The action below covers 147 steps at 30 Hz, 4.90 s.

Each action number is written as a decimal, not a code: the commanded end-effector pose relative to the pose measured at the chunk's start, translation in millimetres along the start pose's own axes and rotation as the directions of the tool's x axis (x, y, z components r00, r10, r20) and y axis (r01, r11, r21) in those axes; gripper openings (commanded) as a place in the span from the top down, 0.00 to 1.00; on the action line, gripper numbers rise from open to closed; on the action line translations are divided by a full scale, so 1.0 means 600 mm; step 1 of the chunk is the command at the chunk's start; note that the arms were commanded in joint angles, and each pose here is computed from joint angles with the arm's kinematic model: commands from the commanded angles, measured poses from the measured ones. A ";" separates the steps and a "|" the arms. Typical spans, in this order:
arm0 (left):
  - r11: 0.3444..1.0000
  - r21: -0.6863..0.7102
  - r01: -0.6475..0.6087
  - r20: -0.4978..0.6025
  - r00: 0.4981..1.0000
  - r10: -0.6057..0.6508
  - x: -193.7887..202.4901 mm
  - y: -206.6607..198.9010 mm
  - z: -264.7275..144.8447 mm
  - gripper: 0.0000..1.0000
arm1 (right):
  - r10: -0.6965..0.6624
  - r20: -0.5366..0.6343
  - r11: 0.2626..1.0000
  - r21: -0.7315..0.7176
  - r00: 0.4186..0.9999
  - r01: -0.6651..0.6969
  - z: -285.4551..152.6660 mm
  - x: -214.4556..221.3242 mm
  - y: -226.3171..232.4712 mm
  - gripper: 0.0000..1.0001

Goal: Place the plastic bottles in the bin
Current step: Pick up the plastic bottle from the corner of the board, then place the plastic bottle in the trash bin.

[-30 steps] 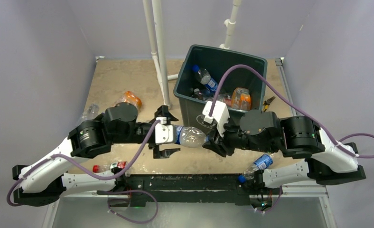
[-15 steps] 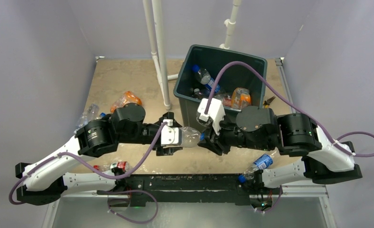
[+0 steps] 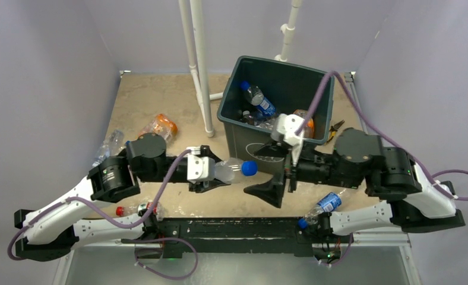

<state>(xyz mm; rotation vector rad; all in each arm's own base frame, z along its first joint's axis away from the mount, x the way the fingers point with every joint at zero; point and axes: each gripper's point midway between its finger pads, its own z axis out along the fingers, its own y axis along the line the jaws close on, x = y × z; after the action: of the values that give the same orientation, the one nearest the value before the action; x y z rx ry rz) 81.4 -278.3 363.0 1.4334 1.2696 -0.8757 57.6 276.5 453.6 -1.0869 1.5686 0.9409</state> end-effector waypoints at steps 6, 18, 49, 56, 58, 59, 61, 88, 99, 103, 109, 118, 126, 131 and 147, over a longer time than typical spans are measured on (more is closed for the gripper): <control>0.999 -0.023 0.040 0.364 0.931 -0.029 -0.102 -0.011 -0.041 0.85 | 0.144 0.603 0.990 -0.092 0.785 -0.112 -0.122 -0.141 -0.012 0.01; 0.994 -0.011 0.105 0.541 0.837 -0.082 -0.151 -0.009 -0.055 0.85 | 0.143 0.719 0.989 -0.127 0.680 -0.074 -0.048 -0.176 0.013 0.01; 0.990 0.007 0.144 0.559 0.820 -0.123 -0.133 -0.017 -0.056 0.87 | 0.074 0.765 0.996 -0.083 0.640 -0.016 0.055 -0.230 0.035 0.24; 0.989 -0.001 0.150 0.562 0.818 -0.124 -0.135 -0.014 -0.060 0.74 | 0.067 0.746 0.997 -0.077 0.662 -0.013 0.060 -0.222 0.034 0.99; 0.987 -0.006 0.158 0.567 0.814 -0.127 -0.137 -0.013 -0.064 0.47 | 0.065 0.741 0.997 -0.071 0.668 -0.018 0.056 -0.221 0.031 1.00; 0.985 -0.021 0.170 0.572 0.810 -0.128 -0.138 -0.009 -0.069 0.29 | 0.066 0.741 0.998 -0.065 0.669 -0.026 0.050 -0.223 0.027 1.00; 0.971 -0.074 0.228 0.583 0.800 -0.144 -0.133 0.008 -0.081 0.08 | 0.018 0.748 1.000 0.002 0.664 -0.029 0.029 -0.232 0.008 1.00; 0.355 -0.484 0.800 0.784 0.577 -0.230 0.054 0.155 -0.266 0.01 | -0.345 0.502 0.392 0.845 0.793 -0.365 -0.085 -0.202 -0.539 1.00; 0.174 -0.461 0.870 0.848 0.490 -0.203 0.119 0.158 -0.308 0.01 | -0.113 0.549 0.477 0.761 0.828 -0.440 -0.003 -0.050 -0.611 1.00; 0.079 -0.469 0.880 0.862 0.475 -0.177 0.140 0.163 -0.330 0.01 | -0.033 0.526 0.490 0.750 0.850 -0.445 0.027 -0.006 -0.617 1.00; -0.008 -0.485 0.874 0.866 0.480 -0.141 0.153 0.168 -0.356 0.01 | -0.025 0.542 0.496 0.736 0.840 -0.461 0.012 -0.007 -0.600 0.29; -0.181 -0.536 0.825 0.844 0.524 -0.111 0.180 0.179 -0.375 0.01 | -0.107 0.621 0.596 0.665 0.777 -0.449 -0.072 -0.125 -0.510 0.01; -0.382 -0.521 0.763 0.832 0.554 -0.028 0.235 0.174 -0.400 0.01 | -0.103 0.662 0.908 0.368 0.743 -0.201 -0.100 -0.159 -0.302 0.03; -0.379 -0.637 0.672 0.747 0.660 -0.085 0.238 0.188 -0.363 0.01 | -0.039 0.594 0.987 0.147 0.804 -0.060 -0.070 -0.108 -0.213 0.04; -0.492 -0.732 0.470 0.657 0.677 -0.330 0.353 0.212 -0.243 0.01 | -0.054 0.572 0.999 0.026 0.819 0.048 -0.083 -0.034 -0.139 0.04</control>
<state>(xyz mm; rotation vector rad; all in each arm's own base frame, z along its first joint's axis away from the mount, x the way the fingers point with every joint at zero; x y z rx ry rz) 221.4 -79.7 239.1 -0.6088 1.6935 0.0000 149.1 216.0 467.0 -0.7051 1.1289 1.0754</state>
